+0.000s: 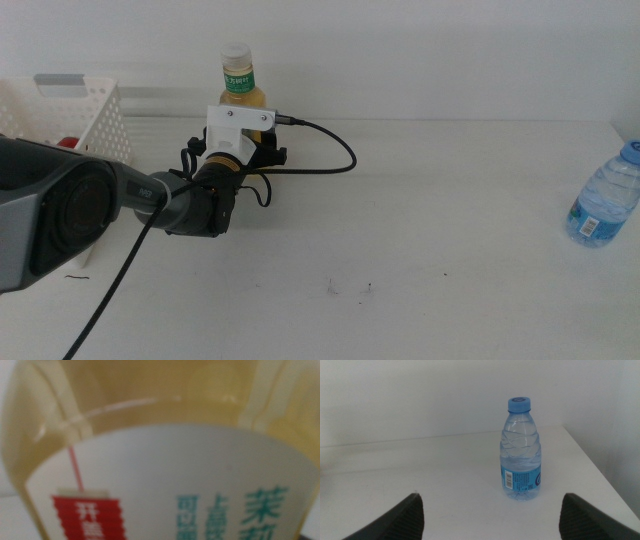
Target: Use arms to grab the bottles and put them into the dustbin to the left of the table.
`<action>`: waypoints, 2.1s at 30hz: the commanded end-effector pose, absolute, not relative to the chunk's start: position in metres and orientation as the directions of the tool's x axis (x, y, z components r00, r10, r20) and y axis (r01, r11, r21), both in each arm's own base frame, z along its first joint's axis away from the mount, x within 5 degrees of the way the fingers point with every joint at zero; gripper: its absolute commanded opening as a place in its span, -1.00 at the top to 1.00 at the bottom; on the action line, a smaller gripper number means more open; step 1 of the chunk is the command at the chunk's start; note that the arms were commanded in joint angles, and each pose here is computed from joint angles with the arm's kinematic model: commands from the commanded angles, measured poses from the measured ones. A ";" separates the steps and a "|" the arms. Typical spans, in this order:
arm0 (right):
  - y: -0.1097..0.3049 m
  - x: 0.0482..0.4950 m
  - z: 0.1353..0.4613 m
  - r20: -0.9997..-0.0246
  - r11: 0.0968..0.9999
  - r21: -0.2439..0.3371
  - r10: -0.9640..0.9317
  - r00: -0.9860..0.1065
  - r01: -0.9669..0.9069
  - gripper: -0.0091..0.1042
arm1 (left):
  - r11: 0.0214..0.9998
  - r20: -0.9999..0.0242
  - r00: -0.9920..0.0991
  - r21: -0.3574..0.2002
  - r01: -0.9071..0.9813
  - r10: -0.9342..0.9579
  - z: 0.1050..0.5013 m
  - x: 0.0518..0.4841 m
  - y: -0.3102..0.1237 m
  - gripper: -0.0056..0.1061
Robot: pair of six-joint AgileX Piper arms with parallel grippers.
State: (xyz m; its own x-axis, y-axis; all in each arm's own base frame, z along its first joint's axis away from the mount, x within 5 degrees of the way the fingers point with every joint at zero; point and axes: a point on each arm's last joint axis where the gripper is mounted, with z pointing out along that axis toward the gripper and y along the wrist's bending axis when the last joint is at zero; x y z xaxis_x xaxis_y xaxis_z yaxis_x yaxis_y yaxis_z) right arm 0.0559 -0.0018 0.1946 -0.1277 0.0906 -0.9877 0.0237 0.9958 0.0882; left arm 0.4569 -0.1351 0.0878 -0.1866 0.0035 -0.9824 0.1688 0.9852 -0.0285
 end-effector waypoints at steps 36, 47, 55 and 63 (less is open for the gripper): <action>-0.002 0.056 0.194 -0.990 0.997 0.070 0.073 -0.118 0.031 -0.78 | 0.986 -0.472 -0.867 0.039 0.162 0.161 0.370 0.365 0.051 0.93; -0.002 0.056 0.194 -0.990 0.997 0.070 0.073 -0.118 0.031 -0.78 | 0.994 -0.342 -0.933 0.018 0.112 0.111 0.305 0.397 0.114 0.93; -0.002 0.056 0.194 -0.990 0.997 0.070 0.073 -0.118 0.031 -0.78 | 0.990 -0.256 -0.957 -0.014 0.143 0.135 0.264 0.412 0.119 0.83; -0.002 0.056 0.194 -0.990 0.997 0.070 0.073 -0.118 0.031 -0.78 | 0.990 -0.247 -0.960 -0.028 0.141 0.130 0.255 0.416 0.120 -0.01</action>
